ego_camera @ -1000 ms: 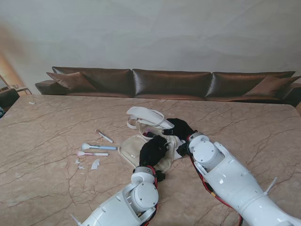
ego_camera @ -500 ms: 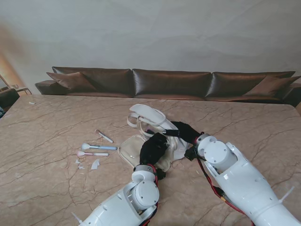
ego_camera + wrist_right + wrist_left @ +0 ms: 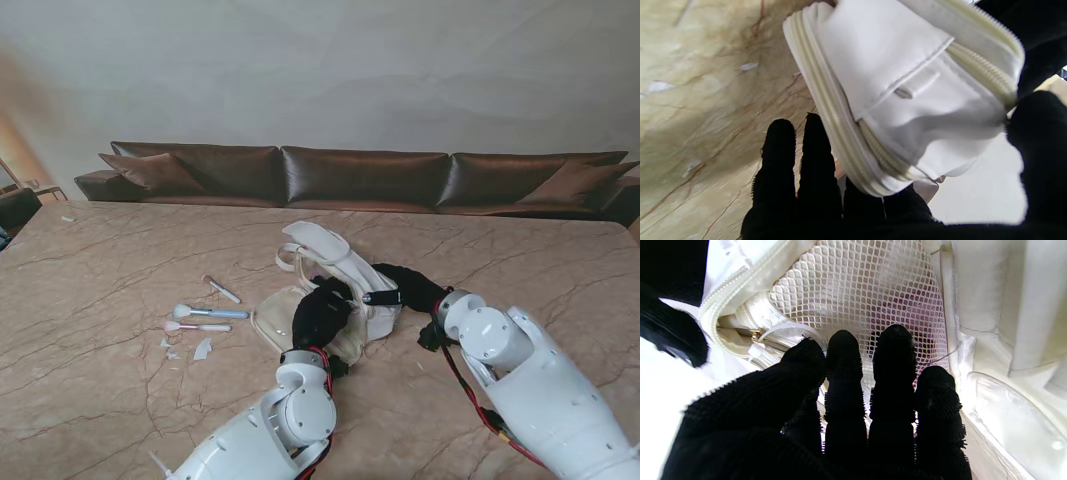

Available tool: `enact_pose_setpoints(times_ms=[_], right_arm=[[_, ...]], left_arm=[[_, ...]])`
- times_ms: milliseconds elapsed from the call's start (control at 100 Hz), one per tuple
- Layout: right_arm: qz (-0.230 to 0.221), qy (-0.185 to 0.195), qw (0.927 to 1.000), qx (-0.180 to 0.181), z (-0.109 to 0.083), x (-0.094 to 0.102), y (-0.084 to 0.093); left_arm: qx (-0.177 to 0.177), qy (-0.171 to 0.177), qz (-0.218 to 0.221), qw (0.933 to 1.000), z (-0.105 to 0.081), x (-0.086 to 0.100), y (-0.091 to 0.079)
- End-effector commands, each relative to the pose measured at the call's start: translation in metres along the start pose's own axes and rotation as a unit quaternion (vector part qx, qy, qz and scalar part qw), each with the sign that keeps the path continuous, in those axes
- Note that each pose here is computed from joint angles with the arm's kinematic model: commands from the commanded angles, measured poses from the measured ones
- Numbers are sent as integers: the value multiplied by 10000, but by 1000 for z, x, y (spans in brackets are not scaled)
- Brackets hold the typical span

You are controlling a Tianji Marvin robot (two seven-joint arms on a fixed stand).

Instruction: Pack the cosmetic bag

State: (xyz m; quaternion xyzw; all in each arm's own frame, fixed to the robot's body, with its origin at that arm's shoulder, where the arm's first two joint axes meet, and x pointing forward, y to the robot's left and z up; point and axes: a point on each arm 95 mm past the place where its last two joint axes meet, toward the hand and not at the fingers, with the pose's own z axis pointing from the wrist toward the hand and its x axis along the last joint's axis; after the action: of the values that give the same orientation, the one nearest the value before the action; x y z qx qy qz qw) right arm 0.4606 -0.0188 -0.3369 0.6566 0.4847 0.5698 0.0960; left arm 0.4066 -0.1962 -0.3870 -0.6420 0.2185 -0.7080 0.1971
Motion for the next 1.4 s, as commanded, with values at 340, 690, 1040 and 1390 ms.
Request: enact_pose_setpoints(times_ms=[340,690,1040,1390], right_arm=[[-304,-98,9995,60,-24,-14,-16],[-362,-158,9990,-223,-18,-20,-43],[-20,-59,9960,-889,-6,-16,-56],[-273,-180,9976,-610,-16,-15,-61]], left_arm=[[101,137,83,9998,2,3,-1],[50,343,115,9993,-1,8,3],[97,300,356,9989,2,11,1],[203,340,392,9984,3,15,2]])
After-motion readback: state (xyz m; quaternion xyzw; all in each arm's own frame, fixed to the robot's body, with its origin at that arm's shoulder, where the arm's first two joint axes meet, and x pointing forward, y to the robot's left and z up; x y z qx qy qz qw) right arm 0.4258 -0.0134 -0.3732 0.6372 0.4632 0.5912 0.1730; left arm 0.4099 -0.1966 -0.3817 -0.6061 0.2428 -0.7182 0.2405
